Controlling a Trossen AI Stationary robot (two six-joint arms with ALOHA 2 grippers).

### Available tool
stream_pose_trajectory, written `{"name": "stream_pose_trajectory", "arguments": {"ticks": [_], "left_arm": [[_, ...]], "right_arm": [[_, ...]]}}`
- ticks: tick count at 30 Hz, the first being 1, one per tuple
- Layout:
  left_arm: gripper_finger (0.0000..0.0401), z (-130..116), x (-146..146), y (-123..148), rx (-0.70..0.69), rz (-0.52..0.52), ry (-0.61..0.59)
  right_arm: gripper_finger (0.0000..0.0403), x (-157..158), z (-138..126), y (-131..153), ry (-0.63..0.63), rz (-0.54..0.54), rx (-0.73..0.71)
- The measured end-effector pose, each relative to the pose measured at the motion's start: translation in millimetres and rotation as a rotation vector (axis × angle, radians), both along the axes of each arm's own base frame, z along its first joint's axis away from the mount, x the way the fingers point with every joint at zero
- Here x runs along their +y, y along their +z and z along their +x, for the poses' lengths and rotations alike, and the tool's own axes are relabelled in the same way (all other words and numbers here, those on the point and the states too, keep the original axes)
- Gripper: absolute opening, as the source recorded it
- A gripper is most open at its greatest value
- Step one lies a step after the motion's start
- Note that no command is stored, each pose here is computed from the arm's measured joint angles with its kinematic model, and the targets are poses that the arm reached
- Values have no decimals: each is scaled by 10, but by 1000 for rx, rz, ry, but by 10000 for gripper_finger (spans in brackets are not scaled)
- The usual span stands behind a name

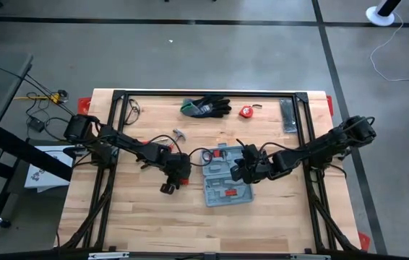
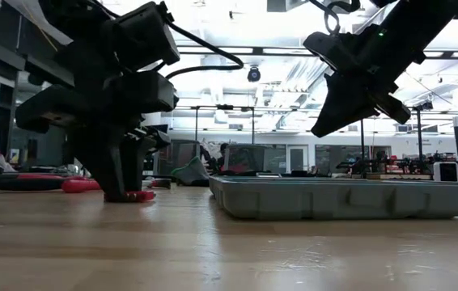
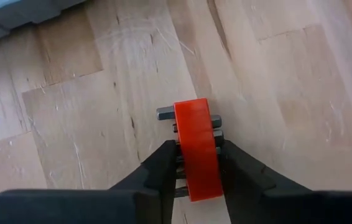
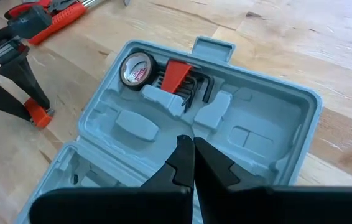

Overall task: Prefit tool cases
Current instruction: Put the screwdriver bit set into the gray tool case

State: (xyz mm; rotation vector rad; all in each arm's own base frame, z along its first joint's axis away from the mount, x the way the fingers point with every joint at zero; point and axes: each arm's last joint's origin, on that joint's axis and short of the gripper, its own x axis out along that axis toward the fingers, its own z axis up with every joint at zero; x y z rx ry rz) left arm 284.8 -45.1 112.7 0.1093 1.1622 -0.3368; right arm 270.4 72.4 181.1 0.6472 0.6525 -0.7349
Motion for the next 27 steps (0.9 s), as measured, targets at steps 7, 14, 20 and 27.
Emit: {"name": "stream_pose_trajectory", "arguments": {"ticks": [7, 14, 20, 27], "left_arm": [[104, -1, 14, 6, 1, 4, 45], [187, 4, 28, 41, -2, -33, 130], [231, 15, 23, 46, -5, -58, 166], [238, 78, 35, 102, -38, 3, 199]], "right_arm": [[0, 0, 0, 0, 0, 0, 0], [0, -2, 0, 0, -4, -7, -2], [0, -3, 0, 1, -6, -10, -3], [0, -3, 0, 1, -6, -10, -3]]}}
